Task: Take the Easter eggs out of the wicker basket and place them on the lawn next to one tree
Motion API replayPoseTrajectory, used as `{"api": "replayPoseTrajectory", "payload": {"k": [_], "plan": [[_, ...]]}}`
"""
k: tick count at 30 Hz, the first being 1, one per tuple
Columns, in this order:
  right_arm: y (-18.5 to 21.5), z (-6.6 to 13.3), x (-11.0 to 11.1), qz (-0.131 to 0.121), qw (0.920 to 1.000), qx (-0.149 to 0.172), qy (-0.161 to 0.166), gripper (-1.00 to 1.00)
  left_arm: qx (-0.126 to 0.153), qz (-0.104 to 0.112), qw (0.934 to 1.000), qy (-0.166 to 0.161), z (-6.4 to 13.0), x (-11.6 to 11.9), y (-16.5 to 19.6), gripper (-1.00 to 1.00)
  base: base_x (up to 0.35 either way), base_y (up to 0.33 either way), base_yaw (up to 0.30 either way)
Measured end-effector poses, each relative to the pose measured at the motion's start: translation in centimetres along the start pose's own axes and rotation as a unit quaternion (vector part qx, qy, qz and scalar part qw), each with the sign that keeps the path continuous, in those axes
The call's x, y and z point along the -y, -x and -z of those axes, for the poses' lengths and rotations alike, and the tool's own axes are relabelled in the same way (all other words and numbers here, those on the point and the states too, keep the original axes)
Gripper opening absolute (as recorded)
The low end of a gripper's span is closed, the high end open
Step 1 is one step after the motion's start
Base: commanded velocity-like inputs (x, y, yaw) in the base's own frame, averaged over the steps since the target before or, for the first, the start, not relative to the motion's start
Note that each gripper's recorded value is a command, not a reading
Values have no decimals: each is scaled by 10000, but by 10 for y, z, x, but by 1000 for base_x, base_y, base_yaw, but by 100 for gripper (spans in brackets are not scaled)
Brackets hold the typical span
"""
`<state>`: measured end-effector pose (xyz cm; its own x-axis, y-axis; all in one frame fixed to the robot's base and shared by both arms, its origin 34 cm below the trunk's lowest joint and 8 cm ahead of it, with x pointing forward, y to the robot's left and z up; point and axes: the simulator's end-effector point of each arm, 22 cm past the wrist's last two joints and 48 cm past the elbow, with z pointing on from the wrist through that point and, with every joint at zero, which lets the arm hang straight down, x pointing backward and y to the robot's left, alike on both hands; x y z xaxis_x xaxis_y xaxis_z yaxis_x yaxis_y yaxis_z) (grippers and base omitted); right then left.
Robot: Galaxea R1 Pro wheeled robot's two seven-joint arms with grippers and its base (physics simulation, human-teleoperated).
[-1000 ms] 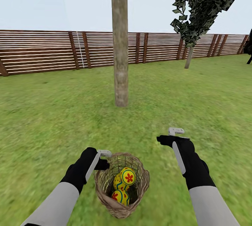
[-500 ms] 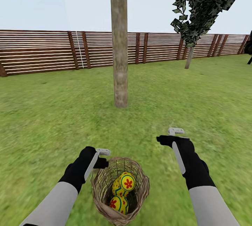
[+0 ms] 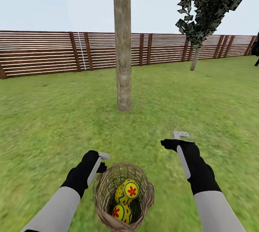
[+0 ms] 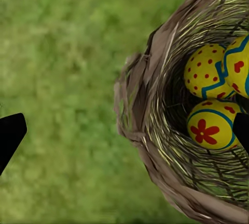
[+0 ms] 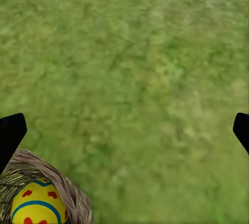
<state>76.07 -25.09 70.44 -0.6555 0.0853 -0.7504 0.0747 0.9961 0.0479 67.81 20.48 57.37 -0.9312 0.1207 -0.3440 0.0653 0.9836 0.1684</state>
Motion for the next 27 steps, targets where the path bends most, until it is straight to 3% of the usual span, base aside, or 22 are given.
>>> {"api": "replayPoseTrajectory", "payload": {"k": [14, 27], "plan": [[0, 0, 2, 6, 10000, -4, -14, 100, -10, -10, 10000, -65, 1, 7, -1, 100, 7, 0, 0], [-22, -14, 4, 8, 10000, 4, -15, 100, 21, 20, 10000, -89, -21, 13, -12, 100, 0, 0, 0]]}}
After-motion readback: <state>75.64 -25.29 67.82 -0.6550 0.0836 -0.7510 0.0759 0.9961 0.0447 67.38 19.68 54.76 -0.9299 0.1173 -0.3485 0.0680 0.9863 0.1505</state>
